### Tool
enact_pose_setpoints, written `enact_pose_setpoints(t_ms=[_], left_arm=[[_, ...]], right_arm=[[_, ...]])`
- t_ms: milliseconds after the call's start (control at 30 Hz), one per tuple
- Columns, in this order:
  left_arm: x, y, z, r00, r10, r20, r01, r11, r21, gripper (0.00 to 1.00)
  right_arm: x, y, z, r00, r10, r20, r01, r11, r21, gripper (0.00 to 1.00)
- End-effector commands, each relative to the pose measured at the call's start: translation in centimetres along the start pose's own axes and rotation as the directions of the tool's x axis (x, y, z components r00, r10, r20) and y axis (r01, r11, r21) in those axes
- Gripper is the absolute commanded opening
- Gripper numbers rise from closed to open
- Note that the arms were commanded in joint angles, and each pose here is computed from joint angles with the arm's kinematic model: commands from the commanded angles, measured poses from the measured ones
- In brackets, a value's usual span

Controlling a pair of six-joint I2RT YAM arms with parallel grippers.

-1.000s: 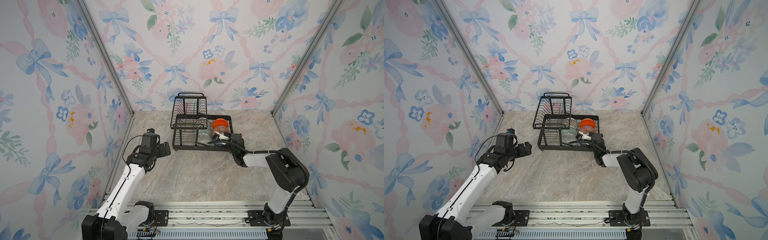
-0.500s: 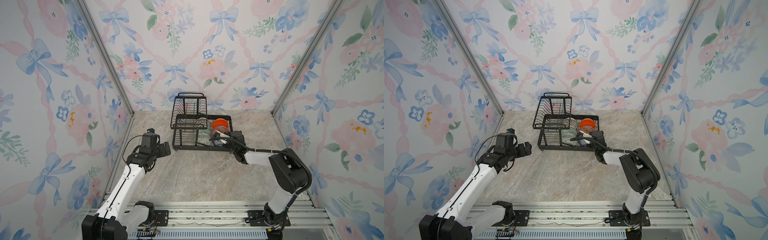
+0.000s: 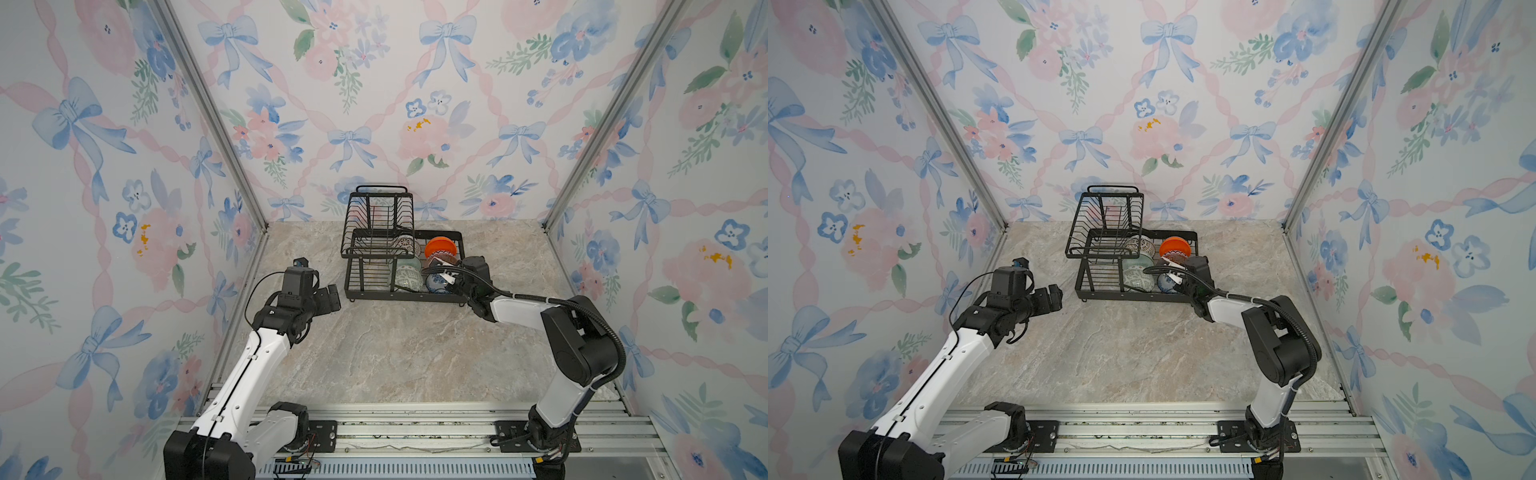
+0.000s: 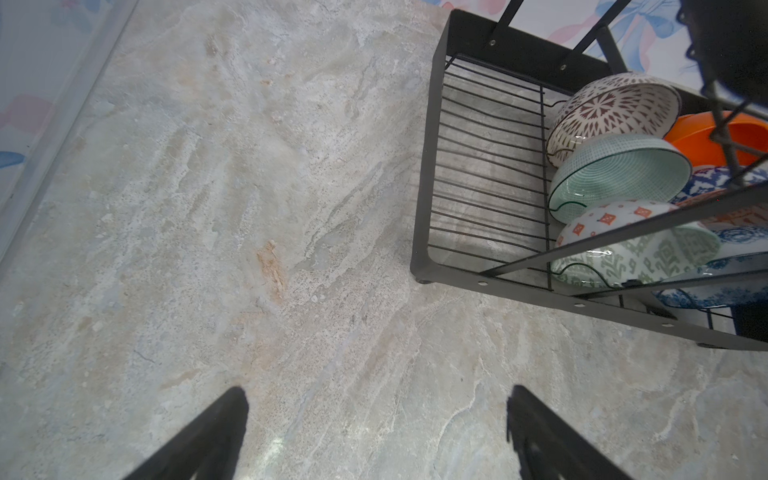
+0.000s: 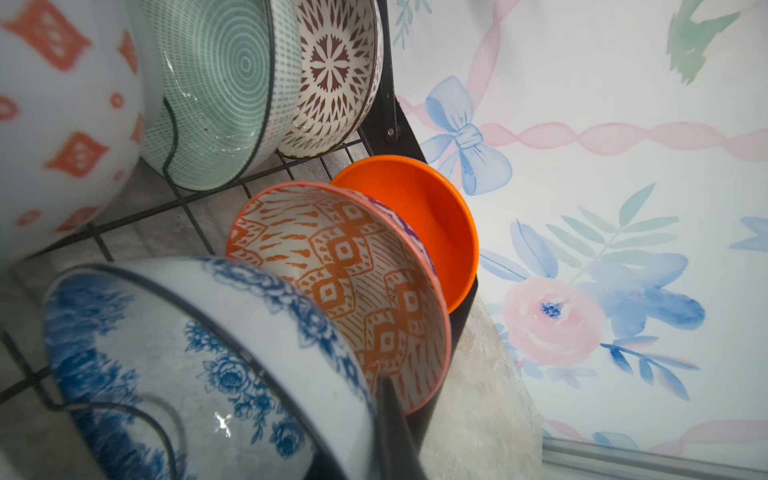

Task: Load the bowls into the dish rack
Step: 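Lower the blue-and-white bowl into the rack slot beside the orange-patterned bowl with the right gripper, then open the right gripper and pull it back from the blue-and-white bowl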

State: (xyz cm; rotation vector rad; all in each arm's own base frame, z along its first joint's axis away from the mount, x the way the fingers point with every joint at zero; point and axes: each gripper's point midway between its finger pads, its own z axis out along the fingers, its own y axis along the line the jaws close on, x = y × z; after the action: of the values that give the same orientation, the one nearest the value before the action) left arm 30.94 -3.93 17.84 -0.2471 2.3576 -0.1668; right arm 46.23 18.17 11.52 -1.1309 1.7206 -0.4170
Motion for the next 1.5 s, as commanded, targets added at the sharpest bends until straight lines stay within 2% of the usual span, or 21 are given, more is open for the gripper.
enact_pose_setpoints(t_ms=[0,367,400,467,533,567,667,800,1167,1467], left_arm=[[0.3,0.4,-0.1,1.000,-0.016,0.002,0.016,1.000,-0.009,0.98],[0.3,0.4,-0.1,1.000,-0.017,0.001,0.017,1.000,-0.007,0.98],[0.4,0.5,0.0,1.000,-0.016,-0.001,0.016,1.000,-0.008,0.98],[0.4,0.5,0.0,1.000,-0.016,-0.001,0.016,1.000,-0.009,0.98],[0.4,0.5,0.0,1.000,-0.017,-0.003,0.017,1.000,-0.008,0.98],[0.4,0.4,0.0,1.000,-0.018,-0.002,0.018,1.000,-0.008,0.98],[0.4,0.5,0.0,1.000,-0.020,-0.002,0.020,1.000,-0.010,0.98],[0.4,0.5,0.1,1.000,-0.020,-0.003,0.020,1.000,-0.009,0.98],[0.0,0.4,-0.1,1.000,-0.009,0.012,0.009,1.000,-0.006,0.98],[-0.9,0.0,-0.9,0.998,0.020,0.064,-0.021,1.000,0.019,0.98]], right_arm=[[0.2,0.1,-0.1,0.999,0.034,-0.014,-0.035,0.999,-0.028,0.18],[-0.1,-0.1,-0.3,0.999,0.032,-0.015,-0.032,0.999,-0.023,0.36],[-0.2,-0.1,-0.4,0.999,0.031,-0.013,-0.031,0.999,-0.023,0.41],[-0.3,-0.2,-0.6,0.999,0.035,-0.011,-0.036,0.999,-0.030,0.63],[-0.4,-0.2,-1.0,0.999,0.050,-0.006,-0.050,0.997,-0.050,0.81],[-0.5,-0.4,-1.2,0.998,0.064,-0.002,-0.064,0.996,-0.054,0.87],[-0.7,-0.7,-1.8,0.996,0.089,0.007,-0.088,0.994,-0.062,0.96],[-0.9,-1.0,-2.5,0.995,0.098,0.019,-0.097,0.993,-0.071,1.00],[-1.7,-1.1,-5.3,0.989,0.144,0.036,-0.137,0.980,-0.147,0.97],[-2.3,-2.9,-9.1,0.973,0.226,0.053,-0.218,0.967,-0.131,0.97]])
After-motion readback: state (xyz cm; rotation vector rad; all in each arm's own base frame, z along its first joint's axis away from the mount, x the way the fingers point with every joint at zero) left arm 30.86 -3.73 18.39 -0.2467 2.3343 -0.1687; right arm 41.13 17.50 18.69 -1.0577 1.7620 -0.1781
